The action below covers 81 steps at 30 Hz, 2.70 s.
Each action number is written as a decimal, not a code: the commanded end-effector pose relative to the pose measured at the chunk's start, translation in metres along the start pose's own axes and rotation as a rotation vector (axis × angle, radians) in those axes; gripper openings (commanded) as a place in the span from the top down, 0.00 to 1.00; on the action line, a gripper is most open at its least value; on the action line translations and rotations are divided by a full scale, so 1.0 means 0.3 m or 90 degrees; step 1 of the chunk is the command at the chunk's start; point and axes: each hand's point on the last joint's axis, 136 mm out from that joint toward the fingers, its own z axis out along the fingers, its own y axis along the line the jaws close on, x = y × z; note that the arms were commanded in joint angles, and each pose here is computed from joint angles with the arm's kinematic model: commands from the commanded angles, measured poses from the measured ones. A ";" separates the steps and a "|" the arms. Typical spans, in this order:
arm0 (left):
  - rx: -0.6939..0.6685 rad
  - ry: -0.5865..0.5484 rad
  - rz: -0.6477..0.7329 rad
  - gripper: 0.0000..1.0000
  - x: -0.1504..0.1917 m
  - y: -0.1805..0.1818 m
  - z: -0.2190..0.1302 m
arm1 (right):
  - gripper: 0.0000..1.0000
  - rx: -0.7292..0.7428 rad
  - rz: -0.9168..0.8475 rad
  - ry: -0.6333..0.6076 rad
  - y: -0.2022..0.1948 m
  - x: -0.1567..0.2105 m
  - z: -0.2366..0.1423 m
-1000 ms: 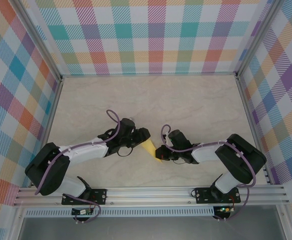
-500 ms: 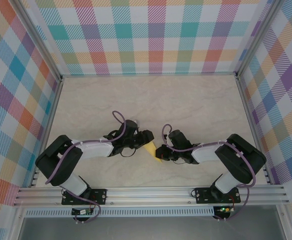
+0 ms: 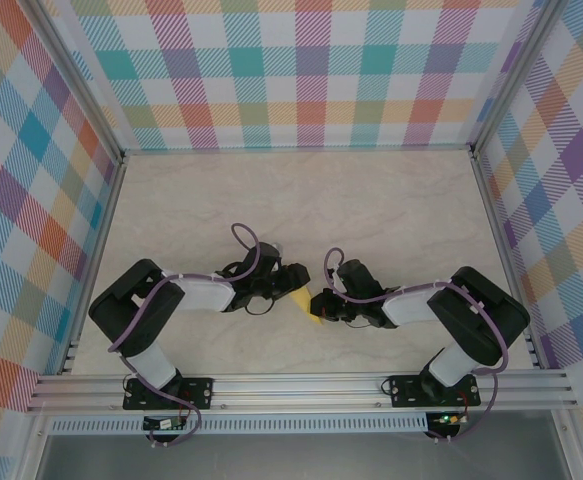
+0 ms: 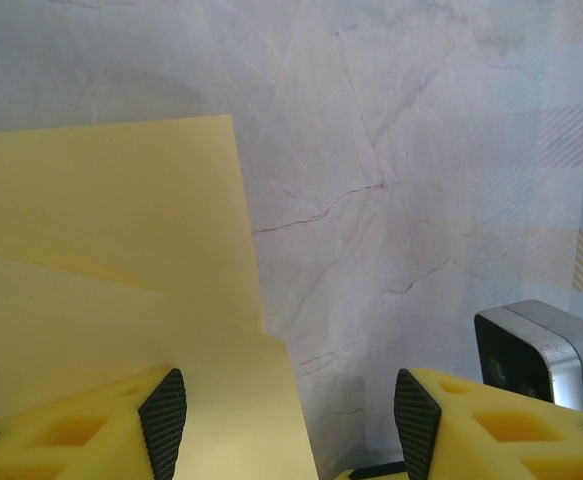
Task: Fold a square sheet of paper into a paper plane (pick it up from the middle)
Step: Fold the wing for the fifth time at the center of the table.
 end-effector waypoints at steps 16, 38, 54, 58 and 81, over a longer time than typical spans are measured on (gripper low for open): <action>0.035 -0.067 0.034 0.37 -0.046 -0.095 -0.158 | 1.00 0.062 0.093 -0.005 -0.093 0.032 -0.019; 0.010 0.014 0.031 0.39 0.019 -0.031 0.059 | 0.97 0.084 0.137 0.023 -0.133 0.064 0.003; -0.082 0.037 -0.001 0.43 0.076 0.114 0.038 | 0.78 0.026 -0.012 0.046 0.058 0.013 -0.072; -0.074 0.037 -0.001 0.43 0.073 0.101 0.036 | 0.86 0.027 -0.010 0.052 0.045 0.016 -0.053; -0.126 0.028 -0.038 0.43 0.069 0.138 0.012 | 0.93 0.014 -0.058 0.143 -0.003 0.129 -0.047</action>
